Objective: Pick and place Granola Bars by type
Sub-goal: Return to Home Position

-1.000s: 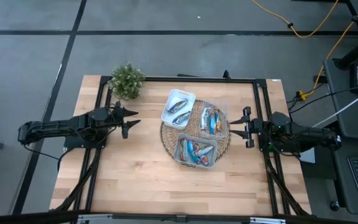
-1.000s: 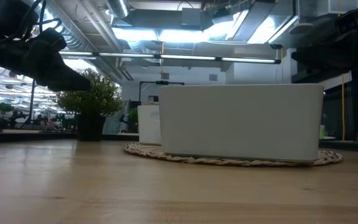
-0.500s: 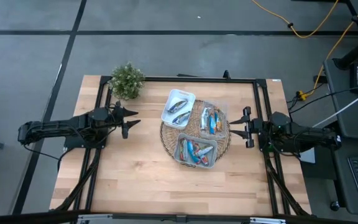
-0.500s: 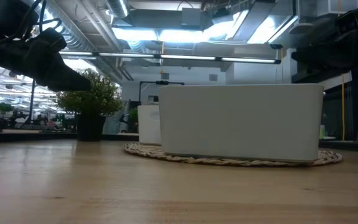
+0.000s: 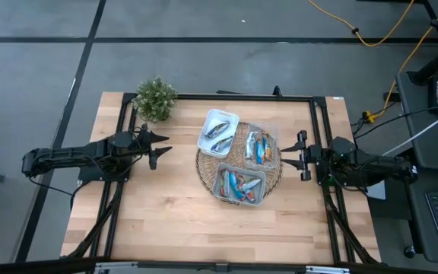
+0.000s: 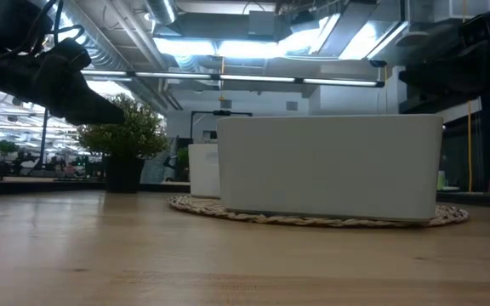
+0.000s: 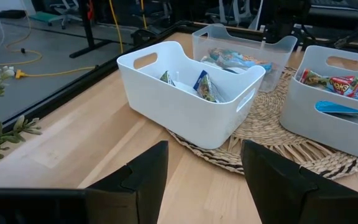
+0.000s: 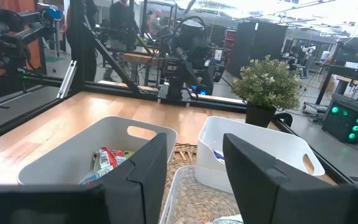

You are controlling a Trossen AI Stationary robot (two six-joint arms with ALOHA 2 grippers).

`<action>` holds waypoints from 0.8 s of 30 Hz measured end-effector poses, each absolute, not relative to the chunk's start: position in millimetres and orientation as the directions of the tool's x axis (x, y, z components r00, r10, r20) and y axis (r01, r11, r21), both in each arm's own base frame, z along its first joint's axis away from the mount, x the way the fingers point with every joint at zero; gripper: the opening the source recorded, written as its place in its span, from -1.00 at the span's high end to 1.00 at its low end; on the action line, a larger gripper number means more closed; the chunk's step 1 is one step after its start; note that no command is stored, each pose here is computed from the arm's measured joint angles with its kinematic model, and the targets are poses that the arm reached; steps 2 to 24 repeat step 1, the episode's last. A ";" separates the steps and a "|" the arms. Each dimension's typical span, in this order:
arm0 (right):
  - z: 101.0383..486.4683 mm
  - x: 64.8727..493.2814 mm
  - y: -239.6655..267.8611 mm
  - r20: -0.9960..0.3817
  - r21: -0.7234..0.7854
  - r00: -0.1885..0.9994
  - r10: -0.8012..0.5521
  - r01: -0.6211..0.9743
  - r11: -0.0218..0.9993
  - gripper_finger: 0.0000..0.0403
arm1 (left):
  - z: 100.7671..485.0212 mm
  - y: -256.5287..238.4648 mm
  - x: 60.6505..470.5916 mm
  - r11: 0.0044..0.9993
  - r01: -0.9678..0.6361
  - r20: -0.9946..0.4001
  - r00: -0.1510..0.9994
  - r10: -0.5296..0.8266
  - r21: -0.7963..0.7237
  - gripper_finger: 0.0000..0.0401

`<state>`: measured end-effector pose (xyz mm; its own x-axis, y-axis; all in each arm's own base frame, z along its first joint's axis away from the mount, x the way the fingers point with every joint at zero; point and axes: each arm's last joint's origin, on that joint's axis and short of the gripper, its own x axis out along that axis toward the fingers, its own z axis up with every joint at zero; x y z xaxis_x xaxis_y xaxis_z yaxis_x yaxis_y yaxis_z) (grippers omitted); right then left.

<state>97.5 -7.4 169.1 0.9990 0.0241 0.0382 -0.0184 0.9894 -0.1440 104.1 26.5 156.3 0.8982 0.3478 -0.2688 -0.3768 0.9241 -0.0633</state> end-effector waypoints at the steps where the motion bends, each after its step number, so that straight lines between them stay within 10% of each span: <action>1: 169.1 97.5 -7.4 0.038 -0.144 0.999 0.024 -0.018 0.989 0.21 | 156.3 26.5 104.1 0.924 -0.377 -0.269 0.898 0.348 -0.063 0.03; 24: 169.1 97.5 -7.4 0.038 -0.144 0.999 0.024 -0.018 0.989 0.21 | 156.3 26.5 104.1 0.924 -0.377 -0.269 0.898 0.348 -0.063 0.03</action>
